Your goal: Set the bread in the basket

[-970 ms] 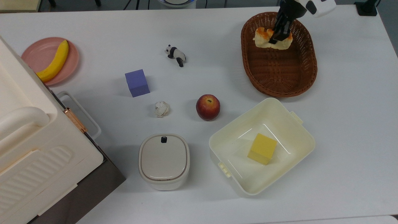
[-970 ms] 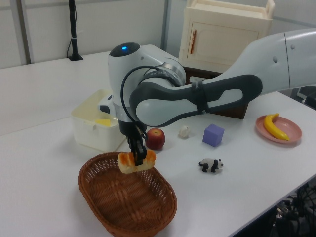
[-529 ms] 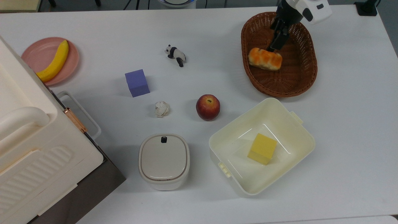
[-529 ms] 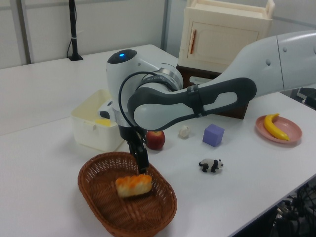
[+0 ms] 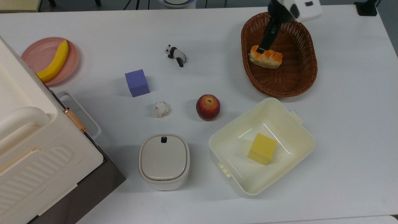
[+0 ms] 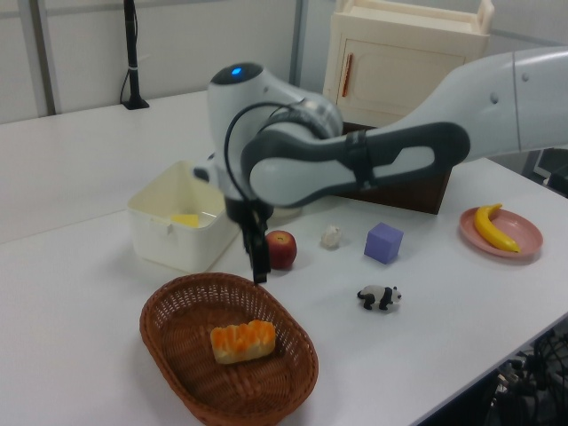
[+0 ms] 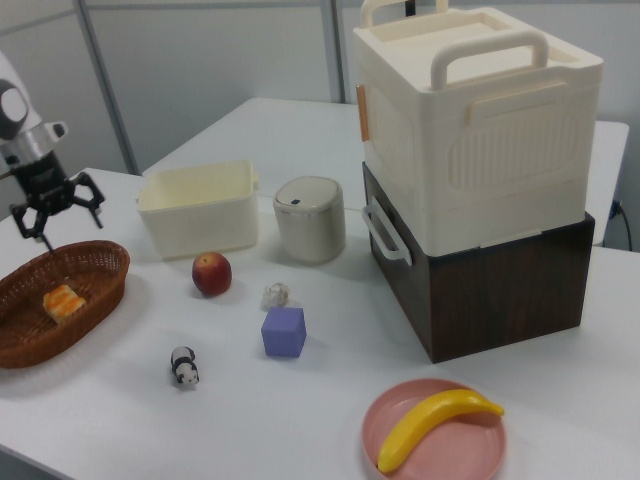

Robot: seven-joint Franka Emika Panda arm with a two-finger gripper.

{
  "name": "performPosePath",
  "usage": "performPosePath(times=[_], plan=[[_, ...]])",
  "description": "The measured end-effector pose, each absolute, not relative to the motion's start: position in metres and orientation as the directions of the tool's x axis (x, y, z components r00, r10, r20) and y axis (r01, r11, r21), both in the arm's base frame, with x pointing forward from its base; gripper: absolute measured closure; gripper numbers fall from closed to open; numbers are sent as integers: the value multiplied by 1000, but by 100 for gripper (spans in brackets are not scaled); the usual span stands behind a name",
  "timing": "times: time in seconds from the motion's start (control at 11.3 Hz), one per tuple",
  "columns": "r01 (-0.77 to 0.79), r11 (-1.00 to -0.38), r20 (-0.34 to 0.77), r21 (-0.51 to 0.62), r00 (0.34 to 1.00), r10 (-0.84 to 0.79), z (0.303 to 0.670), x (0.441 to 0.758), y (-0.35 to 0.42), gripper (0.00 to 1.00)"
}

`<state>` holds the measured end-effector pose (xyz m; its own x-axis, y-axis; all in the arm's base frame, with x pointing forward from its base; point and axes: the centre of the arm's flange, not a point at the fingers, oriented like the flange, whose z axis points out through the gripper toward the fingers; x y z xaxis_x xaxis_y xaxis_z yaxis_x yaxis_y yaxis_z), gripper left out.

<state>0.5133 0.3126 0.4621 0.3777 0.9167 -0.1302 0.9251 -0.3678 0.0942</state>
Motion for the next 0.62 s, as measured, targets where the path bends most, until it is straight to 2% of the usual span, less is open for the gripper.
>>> performPosePath(times=[0.35, 0.62], plan=[[711, -680, -25, 181, 694, 720, 520, 551, 223, 0], [503, -837, 14, 214, 855, 518, 557, 566, 115, 0]])
